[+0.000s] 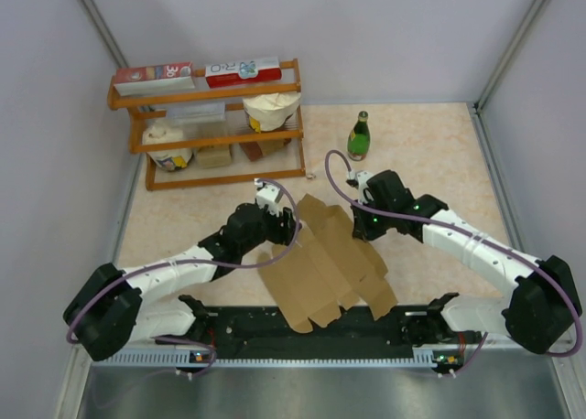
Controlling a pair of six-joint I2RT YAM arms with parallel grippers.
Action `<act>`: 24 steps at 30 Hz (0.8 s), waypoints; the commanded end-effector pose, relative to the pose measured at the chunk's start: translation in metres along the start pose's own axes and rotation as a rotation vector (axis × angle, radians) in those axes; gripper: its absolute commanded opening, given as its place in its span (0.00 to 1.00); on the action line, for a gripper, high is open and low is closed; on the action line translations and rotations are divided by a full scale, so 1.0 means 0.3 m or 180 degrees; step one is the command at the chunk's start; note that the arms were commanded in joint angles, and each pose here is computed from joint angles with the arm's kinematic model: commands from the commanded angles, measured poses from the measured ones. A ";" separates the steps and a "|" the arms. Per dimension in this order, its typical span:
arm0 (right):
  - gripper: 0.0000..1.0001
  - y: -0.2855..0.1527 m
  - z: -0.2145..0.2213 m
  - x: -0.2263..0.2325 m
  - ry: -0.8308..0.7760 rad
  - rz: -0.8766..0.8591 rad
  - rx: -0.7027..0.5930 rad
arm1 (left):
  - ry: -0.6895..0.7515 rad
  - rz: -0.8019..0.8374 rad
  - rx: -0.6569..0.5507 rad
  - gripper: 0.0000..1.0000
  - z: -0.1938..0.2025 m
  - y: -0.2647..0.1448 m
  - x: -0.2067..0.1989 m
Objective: Fold the paper box
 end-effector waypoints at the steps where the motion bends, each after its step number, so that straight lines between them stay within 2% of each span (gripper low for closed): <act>1: 0.00 -0.034 -0.069 0.004 -0.0157 0.0047 -0.0171 | -0.0009 0.0565 0.0179 0.59 -0.002 0.027 -0.039; 9: 0.00 -0.036 -0.067 0.008 -0.0198 0.0010 -0.0156 | 0.0054 0.0937 0.0681 0.58 0.022 0.100 -0.010; 15: 0.00 -0.036 -0.065 0.013 -0.0225 -0.0038 -0.0138 | 0.0066 0.1214 0.0818 0.59 0.027 0.147 -0.005; 20: 0.00 -0.037 -0.060 0.013 -0.0233 -0.0043 -0.0124 | 0.0052 0.1054 0.1110 0.59 0.063 0.190 0.033; 24: 0.00 -0.037 -0.059 0.015 -0.0237 -0.0063 -0.0120 | 0.0081 0.0913 0.1167 0.59 0.073 0.207 0.058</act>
Point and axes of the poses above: each gripper's point midway between its finger pads, its own y axis out along the fingers, its own x axis along the line the jaws close on, z = x × y, the point moved 6 cm from there along -y, back along the fingers, and after that the axes turned 12 degrees about -y, right-handed, at the moved point
